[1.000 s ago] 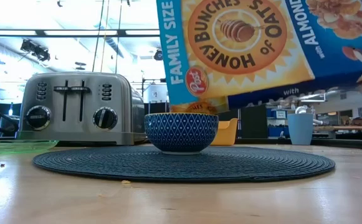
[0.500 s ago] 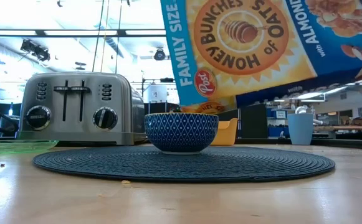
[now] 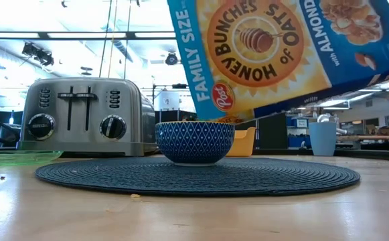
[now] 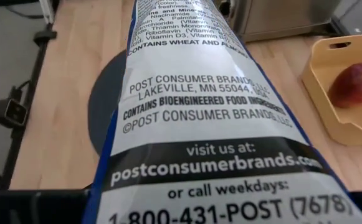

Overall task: Arrange a breakfast setting
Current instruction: Pour the cereal into the blue and yellow bowl

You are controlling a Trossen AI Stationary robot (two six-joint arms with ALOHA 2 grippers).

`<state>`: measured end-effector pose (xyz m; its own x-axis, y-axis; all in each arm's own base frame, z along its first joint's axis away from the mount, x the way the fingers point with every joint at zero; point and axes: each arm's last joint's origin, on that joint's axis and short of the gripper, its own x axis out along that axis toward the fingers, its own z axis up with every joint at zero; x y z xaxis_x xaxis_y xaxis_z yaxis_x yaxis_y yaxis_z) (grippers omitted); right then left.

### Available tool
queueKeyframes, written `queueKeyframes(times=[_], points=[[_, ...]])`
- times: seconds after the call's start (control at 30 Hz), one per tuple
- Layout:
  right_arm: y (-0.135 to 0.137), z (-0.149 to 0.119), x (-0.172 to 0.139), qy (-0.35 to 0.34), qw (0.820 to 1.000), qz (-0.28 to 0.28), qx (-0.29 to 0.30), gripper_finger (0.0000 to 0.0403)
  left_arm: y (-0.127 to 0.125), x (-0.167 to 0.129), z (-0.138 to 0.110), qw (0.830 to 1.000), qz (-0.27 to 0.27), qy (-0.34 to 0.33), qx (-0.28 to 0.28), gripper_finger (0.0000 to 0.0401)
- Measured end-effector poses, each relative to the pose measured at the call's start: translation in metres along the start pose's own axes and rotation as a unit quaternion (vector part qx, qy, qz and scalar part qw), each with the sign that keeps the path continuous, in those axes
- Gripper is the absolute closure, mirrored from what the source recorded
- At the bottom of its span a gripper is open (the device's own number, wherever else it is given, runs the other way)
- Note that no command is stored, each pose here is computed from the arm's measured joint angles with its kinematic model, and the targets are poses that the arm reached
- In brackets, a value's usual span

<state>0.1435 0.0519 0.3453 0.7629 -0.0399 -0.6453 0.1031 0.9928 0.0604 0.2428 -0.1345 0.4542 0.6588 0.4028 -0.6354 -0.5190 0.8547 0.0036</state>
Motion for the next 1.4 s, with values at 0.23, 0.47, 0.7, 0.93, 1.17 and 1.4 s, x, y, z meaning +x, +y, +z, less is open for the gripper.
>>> queueKeyframes(times=[0.23,0.47,0.7,0.93,1.17,1.4], points=[[0.001,0.010,0.002,0.013,0.999,0.019,-0.039,0.0213,0.005,0.002,0.003,1.000,0.001,0.004,0.006,0.0307],[0.004,0.016,0.009,0.024,0.996,0.026,-0.079,0.0213,0.013,-0.002,0.006,0.999,-0.019,0.024,0.007,0.0307],[0.005,0.017,0.016,0.036,0.992,0.019,-0.116,0.0213,0.016,-0.003,0.007,0.999,-0.026,0.030,0.002,0.0307],[0.005,0.019,0.015,0.030,0.990,0.015,-0.135,0.0213,0.016,-0.003,0.007,0.999,-0.026,0.030,0.002,0.0307],[0.003,0.030,0.002,0.028,0.986,0.009,-0.165,0.0213,0.016,-0.003,0.007,0.999,-0.026,0.031,0.002,0.0307],[0.002,0.031,-0.001,0.031,0.985,0.011,-0.170,0.0214,0.016,-0.003,0.007,0.999,-0.026,0.031,0.000,0.0307]])
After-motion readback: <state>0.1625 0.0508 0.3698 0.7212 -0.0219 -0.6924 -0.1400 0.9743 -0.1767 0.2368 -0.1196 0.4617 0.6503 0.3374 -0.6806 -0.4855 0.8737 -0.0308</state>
